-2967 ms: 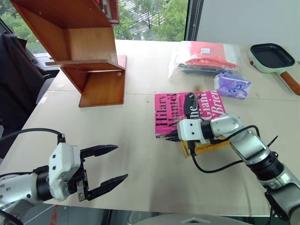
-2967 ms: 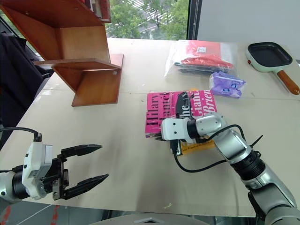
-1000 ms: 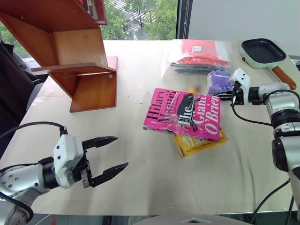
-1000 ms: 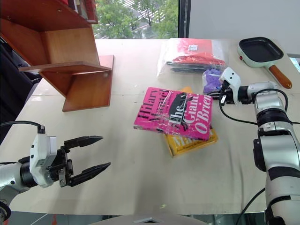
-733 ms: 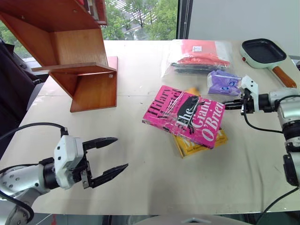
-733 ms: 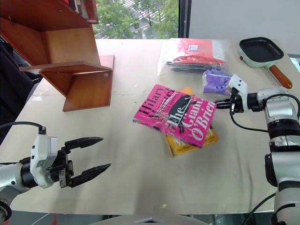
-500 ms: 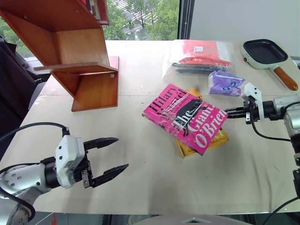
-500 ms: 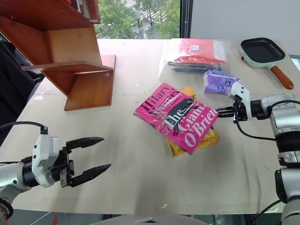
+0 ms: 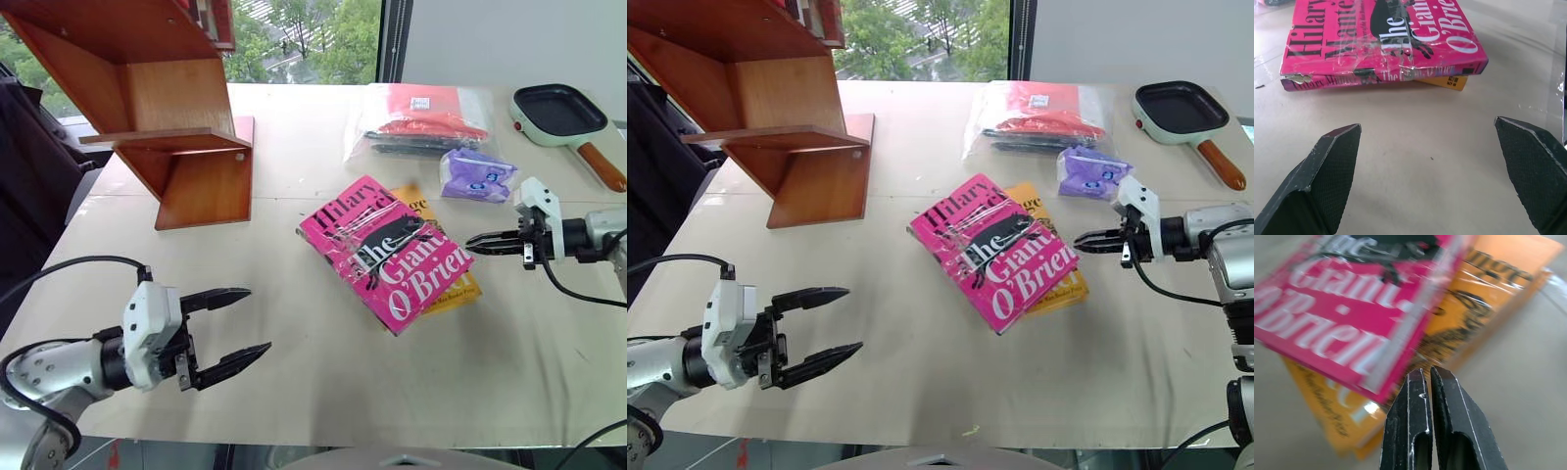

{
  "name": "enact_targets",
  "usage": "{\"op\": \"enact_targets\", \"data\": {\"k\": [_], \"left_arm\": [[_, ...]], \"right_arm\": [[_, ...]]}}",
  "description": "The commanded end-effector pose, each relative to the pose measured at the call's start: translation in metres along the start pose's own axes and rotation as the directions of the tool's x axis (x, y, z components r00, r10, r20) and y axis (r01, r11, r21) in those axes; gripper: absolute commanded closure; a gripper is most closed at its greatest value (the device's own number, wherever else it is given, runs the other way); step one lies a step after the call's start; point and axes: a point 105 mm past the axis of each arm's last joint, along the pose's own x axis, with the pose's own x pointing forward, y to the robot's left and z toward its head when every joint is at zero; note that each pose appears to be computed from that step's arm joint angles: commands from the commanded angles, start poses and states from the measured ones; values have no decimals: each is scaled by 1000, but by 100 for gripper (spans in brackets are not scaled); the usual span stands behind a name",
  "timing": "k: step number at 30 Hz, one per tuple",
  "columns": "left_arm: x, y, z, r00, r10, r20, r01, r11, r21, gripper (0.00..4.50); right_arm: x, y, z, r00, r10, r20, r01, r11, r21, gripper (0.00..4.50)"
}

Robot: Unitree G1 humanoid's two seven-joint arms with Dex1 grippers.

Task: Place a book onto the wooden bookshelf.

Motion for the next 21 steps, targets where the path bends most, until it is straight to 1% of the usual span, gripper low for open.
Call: {"op": "enact_targets", "data": {"k": [1,2,3,4,5,7,9,10,11,12,14,15,19,21], "left_arm": [[11,-4,-4,996,57,67,-50,993,-110,0],[16,-2,-5,991,98,95,-83,985,-150,0],[20,1,-5,981,150,121,-124,972,-198,0],[27,4,-9,973,189,133,-146,950,-277,0],[35,7,-11,964,229,137,-175,930,-323,0],[54,12,-12,941,291,172,-191,877,-440,0],[71,11,-10,933,300,199,-155,834,-530,0],[80,8,-6,923,305,233,-116,799,-590,0],[89,6,-1,908,318,273,-63,748,-661,0],[97,1,0,903,318,287,0,669,-743,0],[106,-4,-1,908,312,280,61,563,-824,0],[110,-1,0,904,318,286,101,490,-866,0],[119,14,6,906,303,295,205,297,-933,0],[127,25,0,928,283,242,183,221,-958,0]], "right_arm": [[-32,-2,28,977,-85,194,102,992,-80,448],[-39,3,31,970,-78,229,101,991,-90,448],[-45,7,30,968,-84,237,107,990,-87,448],[-52,12,31,965,-73,253,94,993,-72,448],[-58,15,33,960,-86,268,107,992,-65,425],[-69,25,32,961,-94,259,114,991,-64,366],[-73,40,27,972,-74,224,89,994,-60,286],[-74,51,24,975,-55,216,66,997,-47,243],[-74,64,23,976,-36,214,44,998,-33,199],[-74,80,22,975,-16,222,20,1000,-15,145],[-73,100,22,973,-2,231,1,1000,7,42],[-71,111,23,967,1,253,-6,1000,21,7],[-64,144,20,960,-1,278,-16,998,59,7],[-60,155,21,952,-29,304,6,997,75,7]]}}
